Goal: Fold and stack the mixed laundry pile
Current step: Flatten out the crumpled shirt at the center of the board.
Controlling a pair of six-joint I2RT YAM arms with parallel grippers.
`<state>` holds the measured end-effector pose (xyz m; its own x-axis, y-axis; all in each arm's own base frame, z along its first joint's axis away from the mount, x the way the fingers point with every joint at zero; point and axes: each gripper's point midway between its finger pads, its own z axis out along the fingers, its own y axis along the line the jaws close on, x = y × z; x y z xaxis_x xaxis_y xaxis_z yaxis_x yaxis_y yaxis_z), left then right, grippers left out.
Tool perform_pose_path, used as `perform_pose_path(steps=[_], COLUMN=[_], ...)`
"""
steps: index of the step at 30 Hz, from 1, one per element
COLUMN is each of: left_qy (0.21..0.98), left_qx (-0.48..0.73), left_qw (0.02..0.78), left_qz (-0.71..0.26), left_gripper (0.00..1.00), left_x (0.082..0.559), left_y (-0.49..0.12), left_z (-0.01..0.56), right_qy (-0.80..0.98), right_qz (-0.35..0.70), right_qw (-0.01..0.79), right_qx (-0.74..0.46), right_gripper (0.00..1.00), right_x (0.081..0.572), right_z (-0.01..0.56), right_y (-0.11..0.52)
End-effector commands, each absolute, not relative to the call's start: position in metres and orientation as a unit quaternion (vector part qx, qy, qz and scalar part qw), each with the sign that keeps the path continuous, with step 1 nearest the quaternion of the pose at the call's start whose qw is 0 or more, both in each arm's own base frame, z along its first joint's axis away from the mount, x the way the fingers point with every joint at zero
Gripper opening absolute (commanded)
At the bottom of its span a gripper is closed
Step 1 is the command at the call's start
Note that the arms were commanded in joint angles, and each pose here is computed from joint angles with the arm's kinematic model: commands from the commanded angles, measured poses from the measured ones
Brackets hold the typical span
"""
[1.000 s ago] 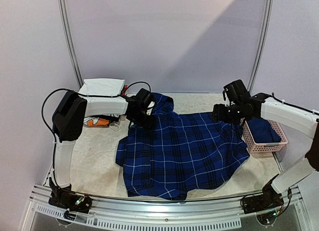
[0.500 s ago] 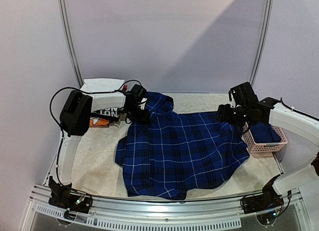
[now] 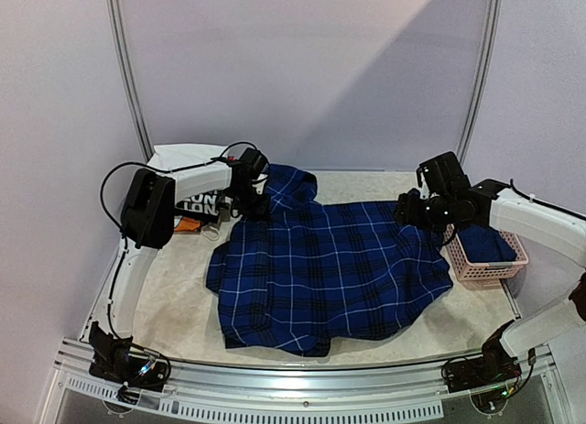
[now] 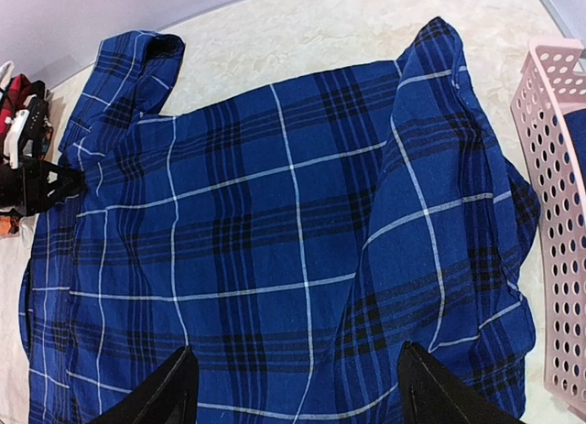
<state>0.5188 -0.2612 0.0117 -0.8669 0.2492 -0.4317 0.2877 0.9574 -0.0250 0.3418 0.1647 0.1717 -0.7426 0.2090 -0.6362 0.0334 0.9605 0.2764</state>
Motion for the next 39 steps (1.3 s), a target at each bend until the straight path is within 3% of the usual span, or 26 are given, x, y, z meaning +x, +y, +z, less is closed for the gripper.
perform_pose_path(steps=[1, 12, 18, 30, 39], left_qy=[0.974, 0.967, 0.948, 0.924, 0.922], left_qx=[0.129, 0.118, 0.152, 0.172, 0.153], left_qw=[0.188, 0.219, 0.264, 0.333, 0.353], left_qz=[-0.011, -0.050, -0.090, -0.078, -0.042], left_gripper=[0.37, 0.38, 0.49, 0.86, 0.91], left_x=[0.529, 0.581, 0.574, 0.503, 0.409], left_y=[-0.230, -0.225, -0.257, -0.277, -0.252], left_z=[-0.006, 0.000, 0.049, 0.153, 0.171], right_qy=[0.919, 0.922, 0.929, 0.935, 0.936], right_qz=[0.138, 0.124, 0.104, 0.058, 0.048], right_qw=[0.366, 0.364, 0.351, 0.317, 0.306], right_qx=[0.058, 0.052, 0.057, 0.145, 0.166], right_gripper=[0.75, 0.75, 0.75, 0.71, 0.66], right_x=[0.350, 0.365, 0.366, 0.293, 0.288], right_z=[0.183, 0.175, 0.163, 0.104, 0.072], right_y=[0.175, 0.181, 0.177, 0.117, 0.111])
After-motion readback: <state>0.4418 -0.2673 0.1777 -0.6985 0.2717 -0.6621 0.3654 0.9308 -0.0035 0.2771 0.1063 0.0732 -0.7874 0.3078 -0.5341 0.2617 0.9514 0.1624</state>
